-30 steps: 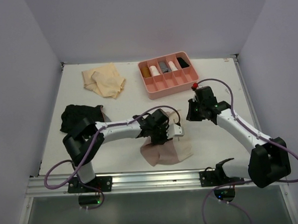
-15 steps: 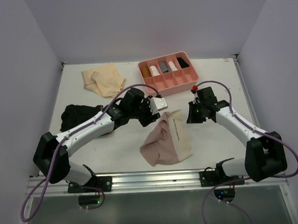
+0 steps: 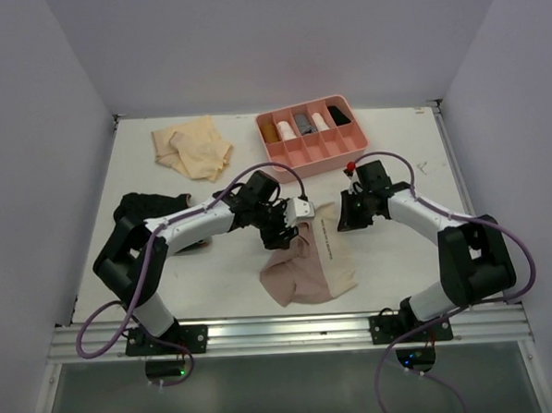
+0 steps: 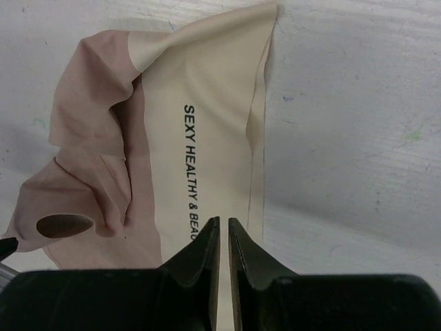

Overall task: Roll the underwear
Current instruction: Flatten the underwear

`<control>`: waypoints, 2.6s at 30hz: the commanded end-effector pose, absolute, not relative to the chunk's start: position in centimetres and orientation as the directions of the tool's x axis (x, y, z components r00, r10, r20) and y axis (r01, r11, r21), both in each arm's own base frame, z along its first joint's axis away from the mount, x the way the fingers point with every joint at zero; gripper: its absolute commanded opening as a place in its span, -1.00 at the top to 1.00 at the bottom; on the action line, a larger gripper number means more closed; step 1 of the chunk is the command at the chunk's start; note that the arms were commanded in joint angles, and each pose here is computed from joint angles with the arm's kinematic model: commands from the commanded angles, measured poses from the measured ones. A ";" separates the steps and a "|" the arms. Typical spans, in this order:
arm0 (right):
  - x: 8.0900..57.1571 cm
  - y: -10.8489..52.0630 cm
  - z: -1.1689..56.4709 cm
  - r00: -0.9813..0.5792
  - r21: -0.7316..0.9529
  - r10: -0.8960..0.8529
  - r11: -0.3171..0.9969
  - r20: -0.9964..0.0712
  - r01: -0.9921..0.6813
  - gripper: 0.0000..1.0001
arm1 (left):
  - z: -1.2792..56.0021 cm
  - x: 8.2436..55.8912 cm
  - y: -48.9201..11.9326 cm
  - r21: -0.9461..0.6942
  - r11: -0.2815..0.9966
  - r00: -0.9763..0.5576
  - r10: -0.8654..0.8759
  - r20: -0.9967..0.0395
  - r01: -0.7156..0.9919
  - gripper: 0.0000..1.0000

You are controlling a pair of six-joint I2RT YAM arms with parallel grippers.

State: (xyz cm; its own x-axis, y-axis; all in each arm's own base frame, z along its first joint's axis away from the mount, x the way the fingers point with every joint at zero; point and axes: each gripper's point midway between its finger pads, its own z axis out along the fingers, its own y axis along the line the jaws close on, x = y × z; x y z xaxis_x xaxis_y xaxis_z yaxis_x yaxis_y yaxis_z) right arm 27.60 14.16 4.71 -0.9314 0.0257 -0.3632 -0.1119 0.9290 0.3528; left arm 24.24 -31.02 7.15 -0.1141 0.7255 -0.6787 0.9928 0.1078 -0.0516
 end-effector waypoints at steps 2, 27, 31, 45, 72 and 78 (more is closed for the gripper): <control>30.1 15.7 6.0 -0.903 0.396 0.018 0.902 -0.429 -0.170 0.71 | 7.7 24.6 -32.8 -0.032 -0.004 -0.021 0.684 -0.729 0.999 -0.15; 29.3 16.7 0.4 -0.940 0.299 -0.048 0.942 -0.338 -0.156 0.72 | 7.3 26.4 -27.9 -0.087 0.243 -0.229 0.656 -0.719 0.966 1.00; 29.2 15.4 0.2 -0.938 0.240 -0.037 0.962 -0.345 -0.127 0.77 | 5.7 27.4 -24.3 -0.091 0.417 -0.365 0.644 -0.673 0.904 1.00; 28.8 15.7 3.9 -0.905 0.279 -0.040 0.945 -0.423 -0.172 0.73 | 6.7 34.5 -17.9 0.098 0.768 -0.497 0.500 -0.709 0.633 0.07; 17.3 23.3 1.2 -0.928 0.338 -0.257 0.877 -0.268 -0.340 0.52 | 2.7 31.7 -21.7 -0.099 0.501 -0.442 0.632 -0.637 0.860 0.15; 14.8 20.6 0.7 -0.923 0.263 -0.329 0.889 -0.202 -0.374 0.59 | 0.9 31.0 -19.6 -0.073 0.568 -0.500 0.649 -0.574 0.820 0.51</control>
